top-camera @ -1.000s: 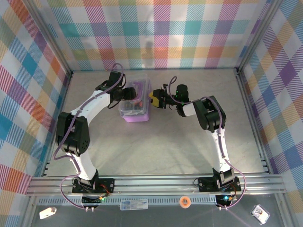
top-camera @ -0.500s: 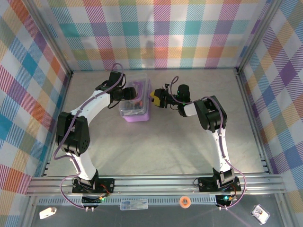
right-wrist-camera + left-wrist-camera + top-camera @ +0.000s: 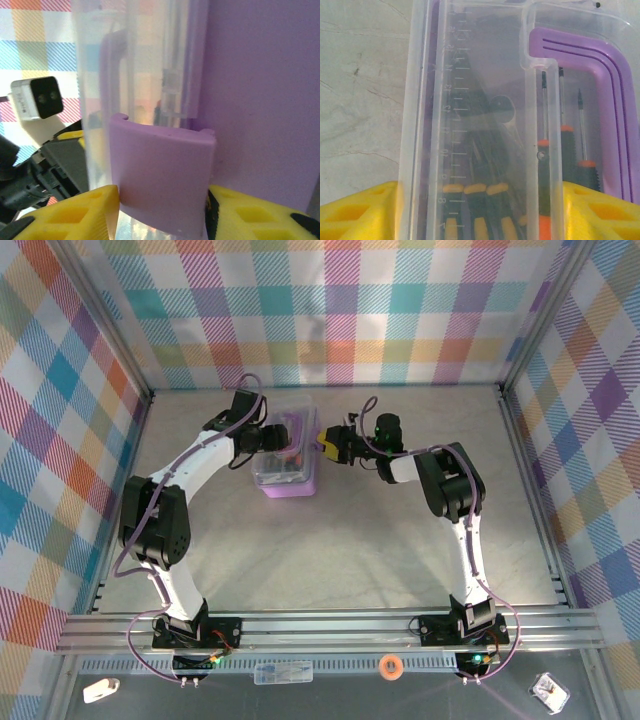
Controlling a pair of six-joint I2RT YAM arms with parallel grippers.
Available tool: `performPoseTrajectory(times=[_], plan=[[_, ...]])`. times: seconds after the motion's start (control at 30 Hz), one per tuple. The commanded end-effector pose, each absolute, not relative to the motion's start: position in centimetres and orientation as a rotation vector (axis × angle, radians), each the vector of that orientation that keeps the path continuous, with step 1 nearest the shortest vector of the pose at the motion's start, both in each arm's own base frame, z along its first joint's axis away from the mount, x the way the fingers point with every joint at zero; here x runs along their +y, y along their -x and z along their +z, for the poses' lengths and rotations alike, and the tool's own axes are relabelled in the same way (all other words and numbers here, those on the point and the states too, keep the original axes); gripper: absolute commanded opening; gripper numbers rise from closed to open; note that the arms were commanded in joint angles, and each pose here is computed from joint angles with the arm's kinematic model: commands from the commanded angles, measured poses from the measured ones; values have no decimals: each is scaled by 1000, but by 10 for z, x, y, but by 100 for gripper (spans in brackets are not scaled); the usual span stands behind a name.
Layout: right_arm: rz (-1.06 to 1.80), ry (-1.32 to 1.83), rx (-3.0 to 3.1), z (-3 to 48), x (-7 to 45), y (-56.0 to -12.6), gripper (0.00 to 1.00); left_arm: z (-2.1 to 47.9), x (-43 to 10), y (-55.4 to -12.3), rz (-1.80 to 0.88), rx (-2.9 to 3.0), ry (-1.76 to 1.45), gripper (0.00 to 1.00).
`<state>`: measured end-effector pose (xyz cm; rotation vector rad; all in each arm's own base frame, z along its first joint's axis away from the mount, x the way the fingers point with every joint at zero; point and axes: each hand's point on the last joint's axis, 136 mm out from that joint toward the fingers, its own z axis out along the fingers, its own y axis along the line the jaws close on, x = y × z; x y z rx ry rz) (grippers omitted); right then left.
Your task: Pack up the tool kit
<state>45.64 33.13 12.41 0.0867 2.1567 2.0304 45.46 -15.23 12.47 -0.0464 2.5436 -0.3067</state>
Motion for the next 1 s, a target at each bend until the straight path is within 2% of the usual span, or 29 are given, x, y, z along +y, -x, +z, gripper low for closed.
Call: performPoseTrajectory(times=[0.0,0.33,0.57,0.97], plan=[[1980,-42,2161,129,334,-461,47,-17,-150,-309,-255,3267,93,10],[1938,-88,2224,109,335,-465,46,-17,-151,-307,-223,3270,70,10],[1807,-192,2391,63,326,-455,46,-15,-150,-307,-179,3268,50,9],[1686,-109,2453,69,319,-454,48,-21,-152,-304,-185,3282,44,9]])
